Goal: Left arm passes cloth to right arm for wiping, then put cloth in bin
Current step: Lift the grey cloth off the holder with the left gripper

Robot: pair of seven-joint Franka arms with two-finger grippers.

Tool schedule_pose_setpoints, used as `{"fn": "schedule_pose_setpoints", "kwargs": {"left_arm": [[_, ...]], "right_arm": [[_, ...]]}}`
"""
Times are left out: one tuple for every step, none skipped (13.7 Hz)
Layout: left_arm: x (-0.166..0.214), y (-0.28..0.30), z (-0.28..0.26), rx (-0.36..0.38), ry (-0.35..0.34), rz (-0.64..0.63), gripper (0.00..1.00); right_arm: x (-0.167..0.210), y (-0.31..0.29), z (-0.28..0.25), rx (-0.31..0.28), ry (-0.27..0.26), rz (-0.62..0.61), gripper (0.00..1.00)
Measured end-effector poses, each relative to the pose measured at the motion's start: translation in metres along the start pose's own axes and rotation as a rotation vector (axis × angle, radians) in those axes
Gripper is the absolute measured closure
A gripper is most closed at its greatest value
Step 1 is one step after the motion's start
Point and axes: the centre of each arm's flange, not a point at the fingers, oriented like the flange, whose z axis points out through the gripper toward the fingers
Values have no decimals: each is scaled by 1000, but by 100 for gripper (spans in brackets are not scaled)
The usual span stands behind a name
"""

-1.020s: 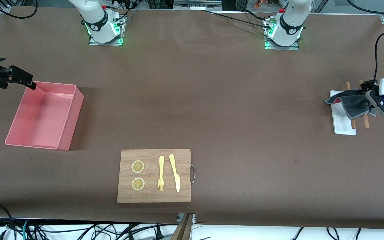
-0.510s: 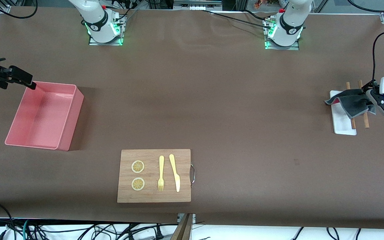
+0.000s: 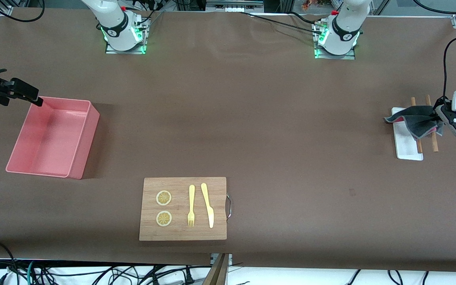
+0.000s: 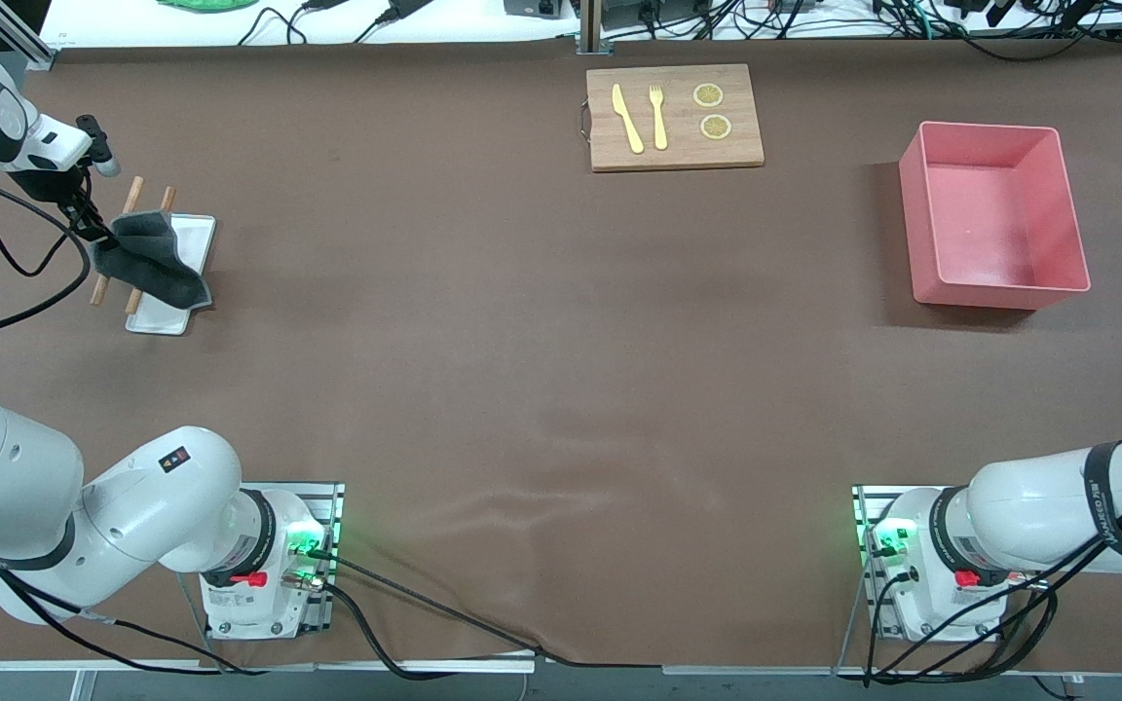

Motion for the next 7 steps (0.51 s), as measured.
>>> {"fn": "schedule_pose_setpoints", "kwargs": {"left_arm": [[0,0,-1,1,0,2,98],[-1,0,-4,-5,-1,-1,98],[-2,-1,-10,-20,2,-9,98],[-2,-2,-22,-37,9,-18,98],[0,-3,-38,-50,10,-20,98],[9,-3,-58,-58,6,-17,98],[23,-1,-79,-61,-3,-13,98]], "right_arm": [[0,0,0,0,0,0,0],[0,0,0,0,0,0,0],[0,0,0,0,0,0,0],[0,0,0,0,0,0,0],[0,0,0,0,0,0,0],[0,0,0,0,0,-1,0],[0,0,1,0,-2,-1,0]]}}
